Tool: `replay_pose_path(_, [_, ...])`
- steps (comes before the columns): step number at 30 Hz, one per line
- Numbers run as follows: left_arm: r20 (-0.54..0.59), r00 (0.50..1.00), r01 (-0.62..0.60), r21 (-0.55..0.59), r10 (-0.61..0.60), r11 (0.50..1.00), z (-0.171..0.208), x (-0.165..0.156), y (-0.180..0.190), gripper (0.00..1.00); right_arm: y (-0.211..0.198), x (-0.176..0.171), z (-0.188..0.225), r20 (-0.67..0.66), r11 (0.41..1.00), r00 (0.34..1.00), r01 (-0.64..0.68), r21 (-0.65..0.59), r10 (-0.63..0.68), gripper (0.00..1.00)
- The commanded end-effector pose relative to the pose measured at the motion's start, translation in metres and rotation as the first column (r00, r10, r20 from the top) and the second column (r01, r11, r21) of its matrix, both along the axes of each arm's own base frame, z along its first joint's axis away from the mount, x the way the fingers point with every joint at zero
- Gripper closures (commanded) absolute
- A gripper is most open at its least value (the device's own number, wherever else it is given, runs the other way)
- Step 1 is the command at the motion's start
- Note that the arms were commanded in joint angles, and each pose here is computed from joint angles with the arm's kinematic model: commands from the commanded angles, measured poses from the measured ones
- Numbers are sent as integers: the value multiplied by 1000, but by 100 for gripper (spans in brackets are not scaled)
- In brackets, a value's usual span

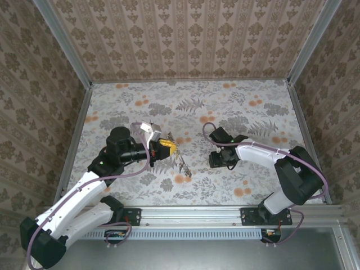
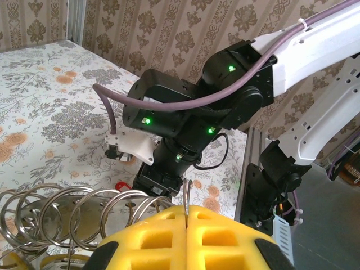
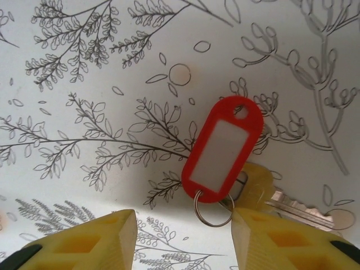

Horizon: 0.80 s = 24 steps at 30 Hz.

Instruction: Put the keys on the keyring

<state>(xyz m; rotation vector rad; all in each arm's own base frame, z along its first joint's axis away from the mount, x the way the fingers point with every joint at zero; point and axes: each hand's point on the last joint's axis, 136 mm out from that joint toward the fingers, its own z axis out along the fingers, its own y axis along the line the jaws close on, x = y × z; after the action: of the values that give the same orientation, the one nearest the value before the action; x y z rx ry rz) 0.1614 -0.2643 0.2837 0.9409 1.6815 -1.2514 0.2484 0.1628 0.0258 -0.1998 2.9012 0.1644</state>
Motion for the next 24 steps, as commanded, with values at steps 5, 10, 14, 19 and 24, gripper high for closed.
replay_pose_path(5, [41,999,19,-49,-17,999,15,-5,2,100,-16,15,52,85,926,978,-150,-347,191,50])
replay_pose_path(10, [40,999,28,-54,-25,998,16,-6,1,100,-21,13,71,-72,797,925,-359,-486,373,48])
replay_pose_path(14, [46,999,22,-45,-20,999,16,-6,2,100,-10,-1,55,-220,735,856,-515,-441,468,51])
replay_pose_path(19, [54,998,21,-44,-19,999,17,-7,3,100,-5,-13,39,-284,696,796,-605,-386,535,52])
replay_pose_path(24, [55,998,21,-41,-18,999,18,-7,3,100,-2,-11,26,-264,684,778,-628,-372,570,59])
